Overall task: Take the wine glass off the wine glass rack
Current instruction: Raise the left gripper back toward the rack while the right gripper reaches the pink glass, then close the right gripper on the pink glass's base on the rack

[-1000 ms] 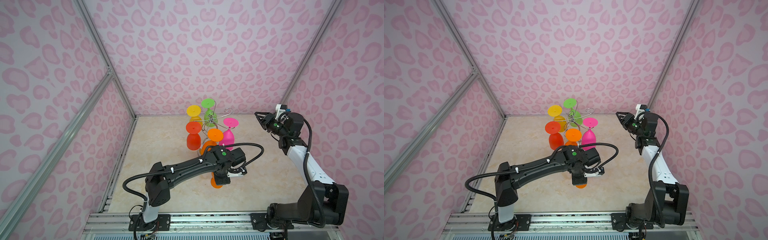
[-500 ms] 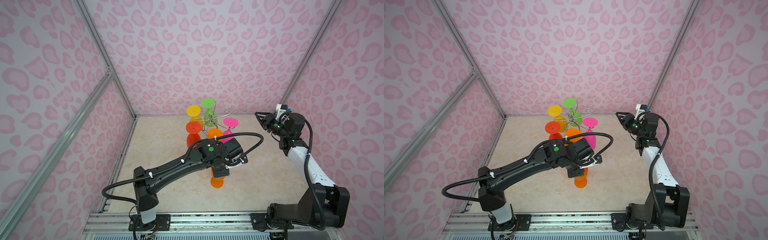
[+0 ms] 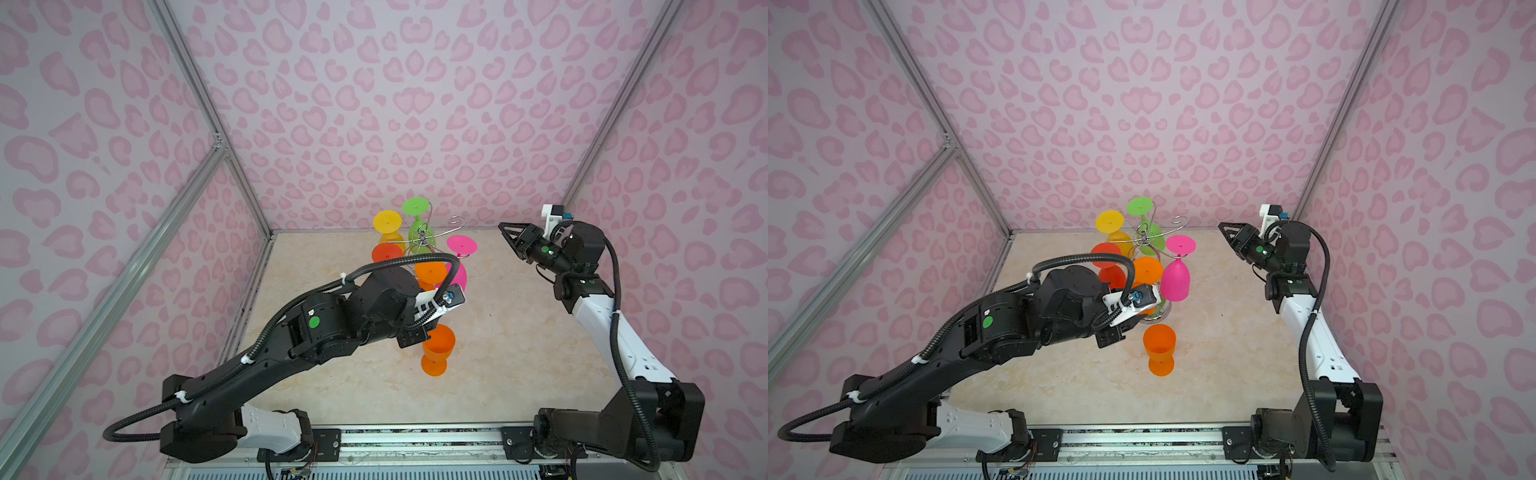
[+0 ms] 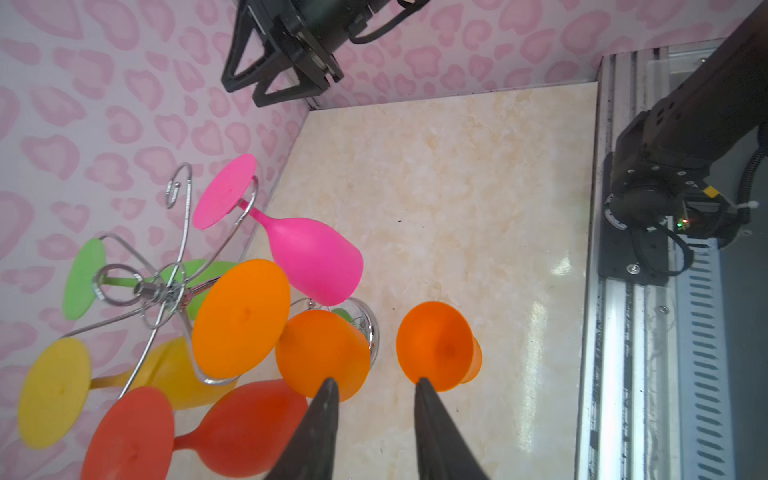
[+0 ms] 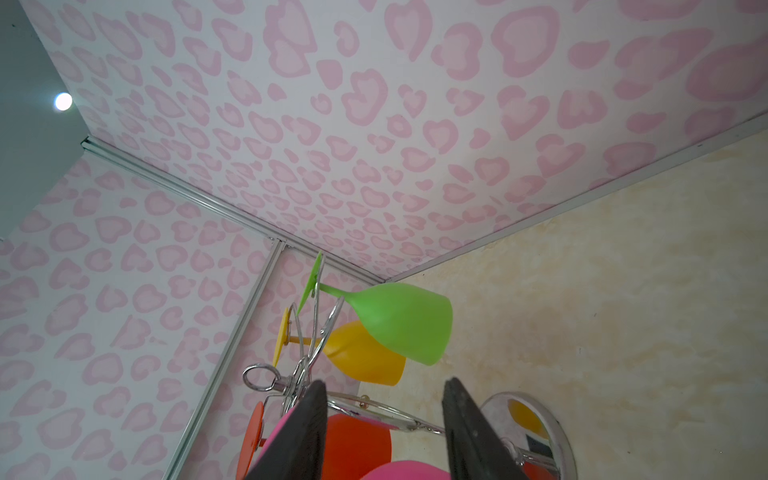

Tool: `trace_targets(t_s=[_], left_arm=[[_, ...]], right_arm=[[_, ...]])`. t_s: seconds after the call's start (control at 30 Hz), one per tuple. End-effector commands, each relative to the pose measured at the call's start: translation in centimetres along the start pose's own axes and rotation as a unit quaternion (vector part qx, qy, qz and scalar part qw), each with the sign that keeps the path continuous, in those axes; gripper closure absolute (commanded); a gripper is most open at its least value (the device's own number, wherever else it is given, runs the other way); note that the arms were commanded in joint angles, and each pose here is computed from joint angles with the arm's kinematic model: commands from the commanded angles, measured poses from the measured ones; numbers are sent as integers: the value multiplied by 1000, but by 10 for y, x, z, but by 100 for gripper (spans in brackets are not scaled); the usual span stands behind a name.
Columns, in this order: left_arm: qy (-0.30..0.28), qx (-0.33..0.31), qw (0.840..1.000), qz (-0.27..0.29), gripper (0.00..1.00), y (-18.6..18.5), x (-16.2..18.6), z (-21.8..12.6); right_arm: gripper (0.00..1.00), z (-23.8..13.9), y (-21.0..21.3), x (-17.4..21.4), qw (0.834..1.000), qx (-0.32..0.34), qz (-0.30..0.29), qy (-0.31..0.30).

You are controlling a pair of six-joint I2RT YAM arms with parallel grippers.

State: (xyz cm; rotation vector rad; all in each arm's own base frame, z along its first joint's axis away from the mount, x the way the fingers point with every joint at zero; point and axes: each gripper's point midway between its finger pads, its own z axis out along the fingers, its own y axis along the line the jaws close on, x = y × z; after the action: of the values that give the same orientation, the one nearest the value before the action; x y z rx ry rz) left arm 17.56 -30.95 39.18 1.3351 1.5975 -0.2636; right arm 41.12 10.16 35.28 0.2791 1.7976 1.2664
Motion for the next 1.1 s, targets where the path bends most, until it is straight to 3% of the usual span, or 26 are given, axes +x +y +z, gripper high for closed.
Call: trace_targets(t_s=[0.0,0.07,0.1,0.17,0.2,0.37,0.53,0.77,1.07], left_arm=[[-105,-145,982,-60,60,63,-33,-32],[-126,-190,968,-103,56,89,-25,-48],[-133,-209,961,-122,49,101,-20,-54],[-144,-245,945,-162,22,125,-6,-66],[-148,-262,936,-181,17,135,0,-72],[-155,-327,898,-251,16,178,36,-88],[-150,-346,877,-296,16,197,68,-82],[-139,-357,862,-331,17,212,91,-73],[-130,-347,861,-349,17,218,104,-60]], right_arm=[[54,5,17,17,999,-20,-10,31],[53,9,25,26,999,-27,-11,44],[53,11,28,30,998,-30,-12,51],[53,13,31,36,998,-33,-12,61],[53,12,33,37,997,-34,-14,61],[53,14,38,46,997,-38,-11,73],[55,17,47,58,995,-46,-9,86],[57,21,47,71,994,-42,-6,104],[65,19,49,75,993,-44,-3,106]])
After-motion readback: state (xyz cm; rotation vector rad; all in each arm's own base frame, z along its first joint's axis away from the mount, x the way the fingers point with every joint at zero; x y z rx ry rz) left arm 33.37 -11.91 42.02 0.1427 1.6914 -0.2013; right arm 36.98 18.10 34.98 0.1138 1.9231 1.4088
